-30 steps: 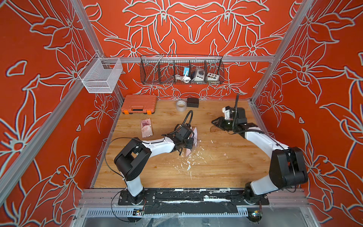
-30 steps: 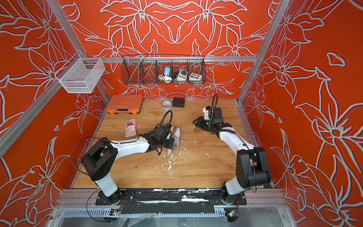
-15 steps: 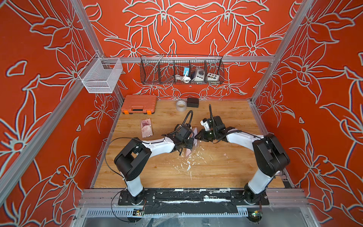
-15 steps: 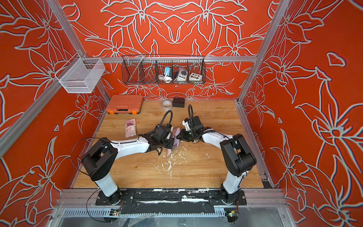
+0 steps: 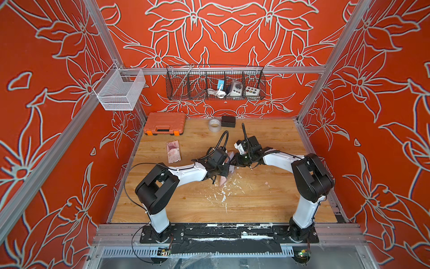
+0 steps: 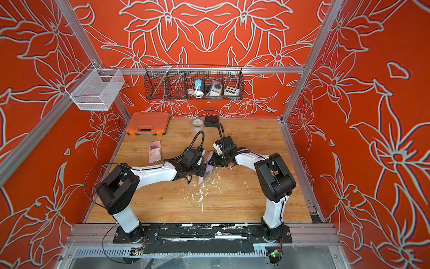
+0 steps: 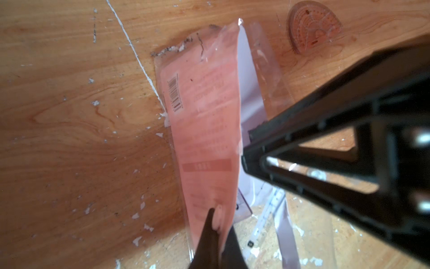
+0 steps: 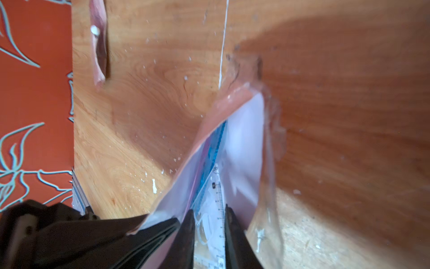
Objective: Open the ruler set and take out the ruler
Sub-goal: Take out the ruler from the ruler set bag.
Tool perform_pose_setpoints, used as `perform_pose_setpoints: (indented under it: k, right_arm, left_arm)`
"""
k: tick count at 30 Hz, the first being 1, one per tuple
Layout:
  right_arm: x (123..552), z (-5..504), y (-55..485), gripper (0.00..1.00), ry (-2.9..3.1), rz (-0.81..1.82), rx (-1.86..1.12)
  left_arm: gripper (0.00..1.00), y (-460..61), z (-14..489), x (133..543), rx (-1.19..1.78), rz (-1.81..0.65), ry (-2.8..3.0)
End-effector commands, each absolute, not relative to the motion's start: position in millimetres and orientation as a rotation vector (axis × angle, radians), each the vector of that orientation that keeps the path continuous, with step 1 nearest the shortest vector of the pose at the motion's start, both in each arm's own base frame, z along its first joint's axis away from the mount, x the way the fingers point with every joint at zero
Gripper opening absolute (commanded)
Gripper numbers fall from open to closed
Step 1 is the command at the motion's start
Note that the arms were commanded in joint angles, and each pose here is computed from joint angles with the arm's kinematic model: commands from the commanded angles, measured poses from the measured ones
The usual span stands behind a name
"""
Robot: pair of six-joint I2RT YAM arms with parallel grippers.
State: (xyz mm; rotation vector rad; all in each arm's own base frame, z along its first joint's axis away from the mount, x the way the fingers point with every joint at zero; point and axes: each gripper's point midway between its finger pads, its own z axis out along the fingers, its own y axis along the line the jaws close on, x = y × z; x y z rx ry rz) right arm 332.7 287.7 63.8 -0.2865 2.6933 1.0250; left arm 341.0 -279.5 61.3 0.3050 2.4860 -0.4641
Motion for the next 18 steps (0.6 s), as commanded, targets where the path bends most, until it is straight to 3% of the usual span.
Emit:
perform_pose_setpoints:
  k: [1,3,8,10,18]
  right_arm:
    - [324,57,288,0.2,2.736,0.995,-0.329]
    - [323,57,289,0.14,2.741,1.006,-0.331]
    - [320,59,291,0.14,2.761,1.034,-0.333]
    - [319,58,290,0.0,2.769,1.021,-0.326]
    - [327,82,280,0.0,2.769,0.953,-0.249]
  left_arm:
    - [0.0,-274,44,335,0.318,-0.42,2.527]
    - [0.0,-274,45,336,0.317,-0.417,2.526]
    - [0.0,-273,46,336,0.319,-0.407,2.524]
    - [0.0,-273,46,336,0.316,-0.408,2.522]
    - [0.0,-271,43,335,0.316,-0.397,2.528]
